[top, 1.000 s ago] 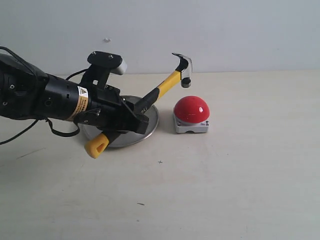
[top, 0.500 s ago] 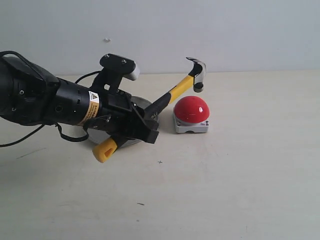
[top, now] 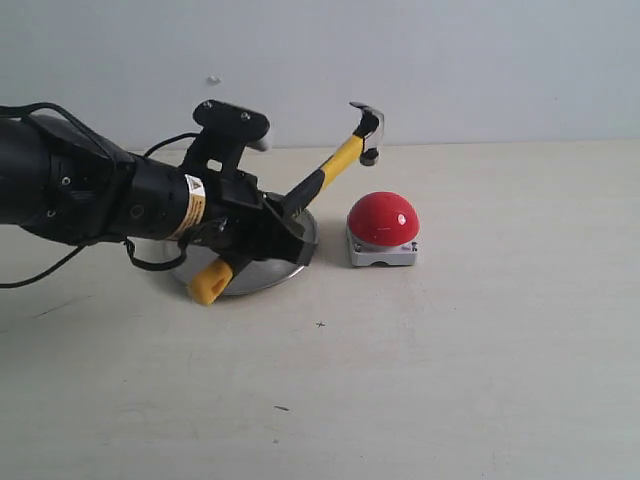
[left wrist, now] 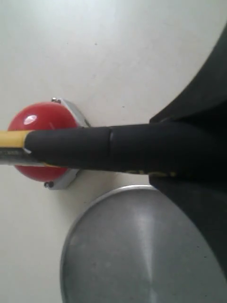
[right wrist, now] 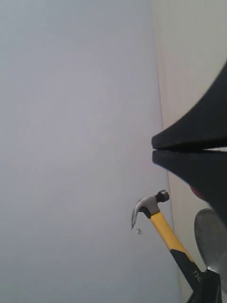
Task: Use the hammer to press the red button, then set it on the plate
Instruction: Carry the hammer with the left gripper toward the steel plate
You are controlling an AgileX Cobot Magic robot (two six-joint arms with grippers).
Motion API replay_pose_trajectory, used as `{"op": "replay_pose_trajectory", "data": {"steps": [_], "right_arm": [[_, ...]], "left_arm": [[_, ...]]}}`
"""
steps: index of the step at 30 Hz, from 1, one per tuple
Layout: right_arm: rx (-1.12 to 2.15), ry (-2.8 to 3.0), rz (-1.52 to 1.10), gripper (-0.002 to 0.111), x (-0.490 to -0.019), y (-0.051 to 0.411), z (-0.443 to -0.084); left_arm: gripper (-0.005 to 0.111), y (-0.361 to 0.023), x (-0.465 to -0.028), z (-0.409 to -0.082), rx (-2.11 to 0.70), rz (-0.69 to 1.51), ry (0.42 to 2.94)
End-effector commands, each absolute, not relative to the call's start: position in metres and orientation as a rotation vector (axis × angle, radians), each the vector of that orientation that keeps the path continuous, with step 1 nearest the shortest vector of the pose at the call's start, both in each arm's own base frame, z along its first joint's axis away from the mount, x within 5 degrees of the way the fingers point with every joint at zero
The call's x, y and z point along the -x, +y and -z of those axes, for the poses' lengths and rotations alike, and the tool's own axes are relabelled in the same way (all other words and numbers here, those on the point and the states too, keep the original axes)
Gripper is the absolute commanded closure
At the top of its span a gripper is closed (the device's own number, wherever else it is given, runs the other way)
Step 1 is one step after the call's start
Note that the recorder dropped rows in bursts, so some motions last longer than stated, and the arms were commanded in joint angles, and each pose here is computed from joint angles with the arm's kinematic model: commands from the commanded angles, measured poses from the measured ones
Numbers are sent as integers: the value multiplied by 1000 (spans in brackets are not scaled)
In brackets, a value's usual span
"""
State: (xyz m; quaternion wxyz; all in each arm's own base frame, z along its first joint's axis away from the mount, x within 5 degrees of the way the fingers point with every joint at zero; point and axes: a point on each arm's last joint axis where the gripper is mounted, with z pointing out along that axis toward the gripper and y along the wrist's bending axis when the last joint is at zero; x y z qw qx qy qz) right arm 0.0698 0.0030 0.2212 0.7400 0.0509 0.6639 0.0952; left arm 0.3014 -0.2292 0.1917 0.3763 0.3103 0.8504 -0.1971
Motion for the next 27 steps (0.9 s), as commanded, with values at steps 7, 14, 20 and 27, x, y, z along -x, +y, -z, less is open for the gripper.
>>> {"op": "replay_pose_trajectory", "data": {"steps": [7, 14, 20, 27], "right_arm": [[-124, 1458, -216, 108, -70, 3, -220], [-124, 1458, -216, 108, -70, 3, -220], [-124, 1456, -216, 108, -70, 3, -220], [-124, 1456, -216, 108, -70, 3, -220]], "left_arm": [[107, -240, -307, -231, -776, 610, 2063], [107, -245, -308, -195, -804, 644, 2166], [107, -252, -307, -157, -794, 739, 2291], [107, -247, -303, -205, -772, 745, 2164]]}}
